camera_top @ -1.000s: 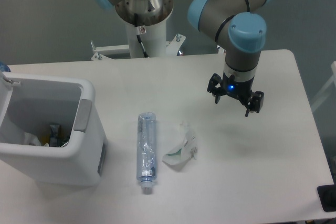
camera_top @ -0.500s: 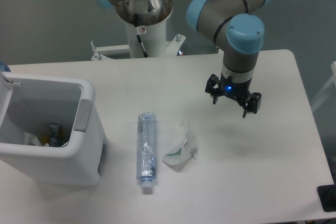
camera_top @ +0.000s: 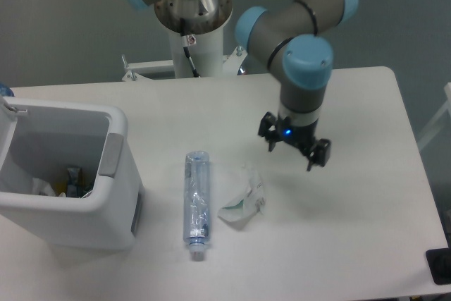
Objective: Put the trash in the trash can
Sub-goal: 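Move the open gripper down over the crumpled clear plastic wrapper, then close the gripper on the plastic wrapper and lift it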
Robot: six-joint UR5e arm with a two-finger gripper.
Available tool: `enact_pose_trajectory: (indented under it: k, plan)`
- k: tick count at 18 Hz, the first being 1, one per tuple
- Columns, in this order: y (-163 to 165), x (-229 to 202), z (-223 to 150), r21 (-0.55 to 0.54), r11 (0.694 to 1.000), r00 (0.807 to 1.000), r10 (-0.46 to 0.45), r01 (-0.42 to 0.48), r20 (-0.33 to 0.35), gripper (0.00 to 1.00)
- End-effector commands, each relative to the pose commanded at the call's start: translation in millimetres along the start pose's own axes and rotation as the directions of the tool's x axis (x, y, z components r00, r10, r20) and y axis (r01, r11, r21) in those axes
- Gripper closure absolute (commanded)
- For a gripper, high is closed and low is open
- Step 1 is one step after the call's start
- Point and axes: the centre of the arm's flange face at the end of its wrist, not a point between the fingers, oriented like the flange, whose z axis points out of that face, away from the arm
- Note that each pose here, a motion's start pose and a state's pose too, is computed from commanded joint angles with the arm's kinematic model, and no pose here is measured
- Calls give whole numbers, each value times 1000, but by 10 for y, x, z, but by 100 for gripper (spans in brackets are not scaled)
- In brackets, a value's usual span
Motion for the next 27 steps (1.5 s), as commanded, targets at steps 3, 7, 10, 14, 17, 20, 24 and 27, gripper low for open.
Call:
enact_pose_trajectory:
  k: [3,7,10,14,17,20,24,27]
  plan:
    - [-107,288,195,-22,1000,999,6,-7,-42,0]
    - [-140,267,428,-39,999,997,2,-5,-71,39]
    - [-172,215,393,-25,1000,999,2,-4,-48,100]
    - [-212,149,304,0,1000,1000,-22,22,-3,100]
    - [-257,61,183,17,999,999,-48,48,20,100]
    - [-320,-38,51,40,995,995,-91,89,45,100]
    - [-424,-280,-192,116,983,986,-151,142,68,100]
    - [-428,-418,-443,195,963,977,-202,187,64,100]
